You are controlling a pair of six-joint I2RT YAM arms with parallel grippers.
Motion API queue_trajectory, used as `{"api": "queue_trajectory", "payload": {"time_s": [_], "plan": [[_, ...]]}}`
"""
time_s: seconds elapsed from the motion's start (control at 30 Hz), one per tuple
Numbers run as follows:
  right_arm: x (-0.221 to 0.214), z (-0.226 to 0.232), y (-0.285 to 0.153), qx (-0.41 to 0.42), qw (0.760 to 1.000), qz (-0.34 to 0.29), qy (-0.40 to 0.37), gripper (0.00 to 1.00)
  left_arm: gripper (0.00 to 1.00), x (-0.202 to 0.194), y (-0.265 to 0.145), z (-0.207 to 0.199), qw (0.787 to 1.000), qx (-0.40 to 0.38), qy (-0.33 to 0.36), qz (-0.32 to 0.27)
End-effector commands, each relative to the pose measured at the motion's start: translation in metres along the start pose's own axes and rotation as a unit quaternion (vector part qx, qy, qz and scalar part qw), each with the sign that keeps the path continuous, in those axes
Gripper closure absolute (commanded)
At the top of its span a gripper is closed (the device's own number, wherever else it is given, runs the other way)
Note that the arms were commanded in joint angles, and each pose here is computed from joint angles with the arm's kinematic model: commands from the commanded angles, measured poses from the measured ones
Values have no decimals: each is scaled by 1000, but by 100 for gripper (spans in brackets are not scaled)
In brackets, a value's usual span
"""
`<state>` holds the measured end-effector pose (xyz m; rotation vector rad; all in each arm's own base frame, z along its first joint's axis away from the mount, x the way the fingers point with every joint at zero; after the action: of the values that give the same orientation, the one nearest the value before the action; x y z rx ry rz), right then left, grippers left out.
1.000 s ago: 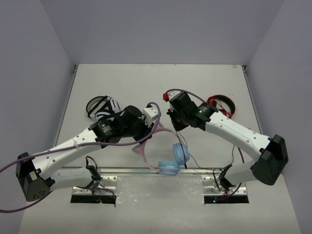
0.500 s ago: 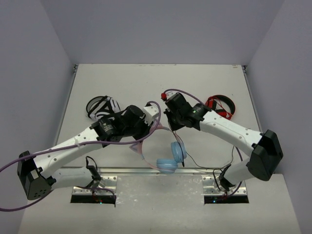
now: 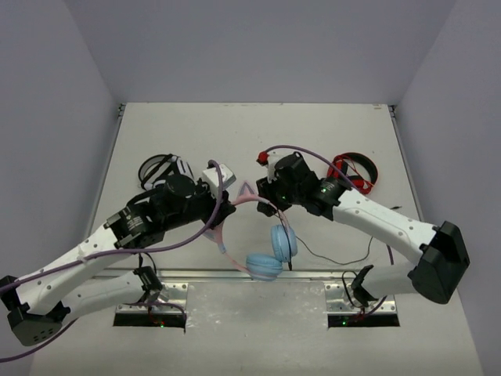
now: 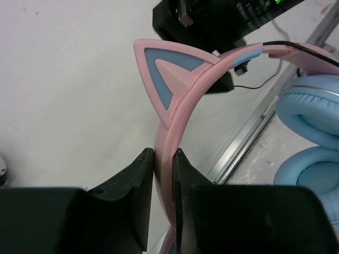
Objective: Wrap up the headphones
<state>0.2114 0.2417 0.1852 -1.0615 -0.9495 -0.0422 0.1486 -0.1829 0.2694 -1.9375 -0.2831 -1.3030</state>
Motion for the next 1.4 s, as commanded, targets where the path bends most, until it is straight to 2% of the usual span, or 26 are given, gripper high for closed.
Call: {"api": "queue_trajectory", "payload": {"time_s": [0.0,0.1,0.27,0.33,0.43,0.47,0.5,0.77,0.87,0.9,0.93,0.97,1.17,1.27,1.37], "plan": [[25,23,-13,103,988,-107,-34,56,100,57,-23,-34,985,-107,-11,-137],[24,18,-20,98,987,-123,-45,53,100,62,-30,-30,984,-89,-19,-150],[18,9,-34,133,978,-156,-32,64,100,70,-45,-22,980,-52,-52,-182],[15,14,-41,168,967,-186,-33,64,100,76,-51,-19,976,-37,-68,-206],[12,27,-48,229,946,-223,-54,47,100,85,-65,-22,968,-49,-84,-233],[12,28,-50,237,942,-229,-54,38,100,90,-70,-24,965,-53,-91,-241],[14,30,-50,242,939,-238,-54,36,100,93,-73,-24,963,-54,-94,-245],[27,30,-37,246,931,-261,-70,32,100,112,-87,-28,953,-59,-126,-269],[31,30,-29,249,928,-265,-75,38,100,118,-93,-28,946,-60,-140,-286],[31,31,-27,255,927,-264,-75,42,100,121,-97,-27,942,-56,-145,-297],[30,32,-22,264,926,-261,-75,50,100,123,-100,-27,939,-56,-151,-305],[31,33,-23,267,924,-263,-75,52,100,125,-102,-26,936,-54,-157,-311],[13,37,-11,299,914,-269,-43,52,100,147,-131,-22,897,-51,-205,-389],[7,41,-9,318,909,-267,-26,62,100,158,-140,-17,877,-36,-230,-420],[5,45,-6,331,906,-263,-17,68,100,166,-141,-11,865,-12,-254,-433]]}}
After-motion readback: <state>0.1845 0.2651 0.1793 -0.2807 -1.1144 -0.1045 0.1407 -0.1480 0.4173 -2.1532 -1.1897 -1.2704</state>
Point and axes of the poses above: each gripper's point midway between its finger pads, its own y axis out along the fingers, its own z axis along the line the jaws close on, x = y × z, the point moved 6 cm from there along -y, back along the fingers, and after that the axes turned 6 degrees about -y, right-handed, at the moved point
